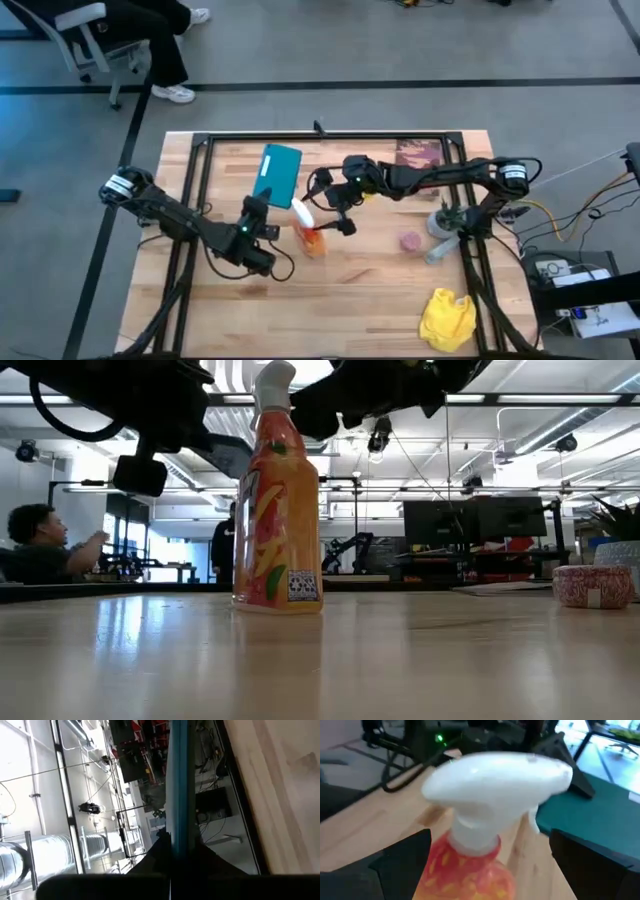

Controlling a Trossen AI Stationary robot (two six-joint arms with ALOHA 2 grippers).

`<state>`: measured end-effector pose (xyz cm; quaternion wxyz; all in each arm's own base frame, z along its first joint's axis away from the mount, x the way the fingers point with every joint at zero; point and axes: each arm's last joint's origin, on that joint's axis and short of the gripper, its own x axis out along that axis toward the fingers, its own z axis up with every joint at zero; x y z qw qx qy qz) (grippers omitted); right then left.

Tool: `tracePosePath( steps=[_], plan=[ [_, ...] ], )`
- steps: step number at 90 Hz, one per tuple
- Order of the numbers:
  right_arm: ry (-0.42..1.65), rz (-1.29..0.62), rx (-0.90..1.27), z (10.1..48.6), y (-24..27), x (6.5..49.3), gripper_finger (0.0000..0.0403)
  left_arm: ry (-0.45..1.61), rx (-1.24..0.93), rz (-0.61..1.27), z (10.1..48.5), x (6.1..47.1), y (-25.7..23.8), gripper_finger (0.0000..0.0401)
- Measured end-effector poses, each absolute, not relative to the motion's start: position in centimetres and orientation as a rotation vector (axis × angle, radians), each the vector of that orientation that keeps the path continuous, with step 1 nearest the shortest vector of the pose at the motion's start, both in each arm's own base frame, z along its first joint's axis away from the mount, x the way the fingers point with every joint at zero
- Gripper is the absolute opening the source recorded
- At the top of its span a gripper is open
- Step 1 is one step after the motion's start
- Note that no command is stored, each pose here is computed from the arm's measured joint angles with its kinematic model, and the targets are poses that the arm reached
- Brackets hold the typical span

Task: Apply microfiber cloth
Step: Spray the front and back of the tablet with the spray cleaning bottle

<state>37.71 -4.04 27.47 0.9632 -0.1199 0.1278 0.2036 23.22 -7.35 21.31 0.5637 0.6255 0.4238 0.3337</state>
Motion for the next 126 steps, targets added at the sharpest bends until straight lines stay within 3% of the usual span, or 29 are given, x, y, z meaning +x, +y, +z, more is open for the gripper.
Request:
tracePosePath(
  steps=[46,90,126],
  plan=[
    [0.208,0.553,-0.188,25.9,-4.4,40.7,0.0387,0.992,1.484,0.805,21.4,23.2,-7.3,0.0010],
    [0.203,0.554,-0.033,25.9,-4.3,41.5,0.0387,1.160,1.794,0.698,21.5,23.1,-7.2,0.0009],
    [0.184,0.566,-0.091,25.9,-3.8,41.5,0.0387,1.236,1.912,0.629,22.4,22.7,-7.0,0.0009]
  ],
)
